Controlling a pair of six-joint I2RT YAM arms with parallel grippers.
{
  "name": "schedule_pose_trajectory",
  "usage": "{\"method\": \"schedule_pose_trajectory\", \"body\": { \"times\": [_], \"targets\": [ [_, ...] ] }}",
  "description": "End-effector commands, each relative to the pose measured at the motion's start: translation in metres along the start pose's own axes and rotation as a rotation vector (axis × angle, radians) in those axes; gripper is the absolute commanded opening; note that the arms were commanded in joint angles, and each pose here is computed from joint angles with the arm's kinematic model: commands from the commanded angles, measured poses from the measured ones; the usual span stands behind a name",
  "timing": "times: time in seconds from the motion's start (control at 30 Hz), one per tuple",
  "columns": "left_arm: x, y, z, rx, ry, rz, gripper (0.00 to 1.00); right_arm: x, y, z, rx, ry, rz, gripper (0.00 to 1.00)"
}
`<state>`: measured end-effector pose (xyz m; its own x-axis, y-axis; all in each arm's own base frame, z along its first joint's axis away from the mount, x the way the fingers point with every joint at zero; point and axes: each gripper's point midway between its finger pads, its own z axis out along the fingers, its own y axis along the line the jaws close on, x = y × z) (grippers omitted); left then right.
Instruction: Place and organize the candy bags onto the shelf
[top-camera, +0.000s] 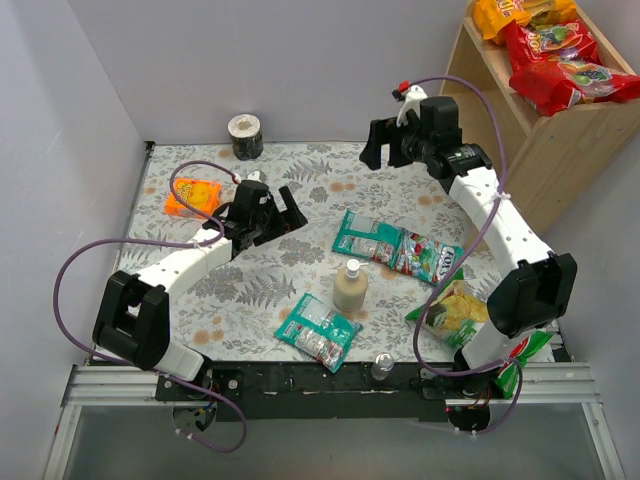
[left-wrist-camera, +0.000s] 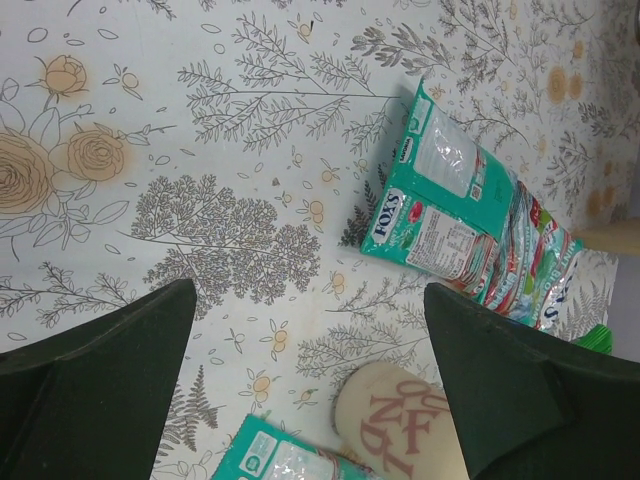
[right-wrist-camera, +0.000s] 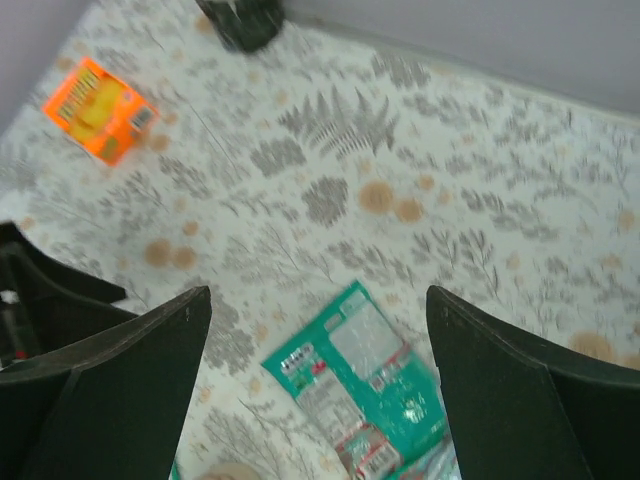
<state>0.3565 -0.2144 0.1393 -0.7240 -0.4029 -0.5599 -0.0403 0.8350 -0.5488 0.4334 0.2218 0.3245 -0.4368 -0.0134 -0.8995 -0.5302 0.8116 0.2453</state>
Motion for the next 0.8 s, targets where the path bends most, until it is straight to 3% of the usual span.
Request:
{"method": "schedule_pose_trajectory", "body": {
  "times": [0.0,0.17,0.43,0.53,0.77],
  "targets": [
    [-0.011,0.0,-0.015,-0.014,-0.062,0.003,0.98,0.052,-0.035,0.009,0.143,0.133,-0.046,0.96],
    [-0.009,0.001,-0.012,-0.017,-0.056,-0.003,0.98,0.116,-0.059,0.014,0.217,0.293,-0.045,0.95],
    [0.005,-0.005,-0.005,0.038,0.006,-0.008,0.98,0.168,-0.075,0.016,0.256,0.457,-0.054,0.94],
    [0.013,-0.005,-0.002,0.048,0.038,-0.016,0.98,0.18,-0.082,0.013,0.288,0.51,-0.051,0.94],
    [0.028,-0.007,0.008,0.074,0.113,-0.029,0.98,0.18,-0.067,0.048,0.167,0.509,0.055,0.93]
  ]
}}
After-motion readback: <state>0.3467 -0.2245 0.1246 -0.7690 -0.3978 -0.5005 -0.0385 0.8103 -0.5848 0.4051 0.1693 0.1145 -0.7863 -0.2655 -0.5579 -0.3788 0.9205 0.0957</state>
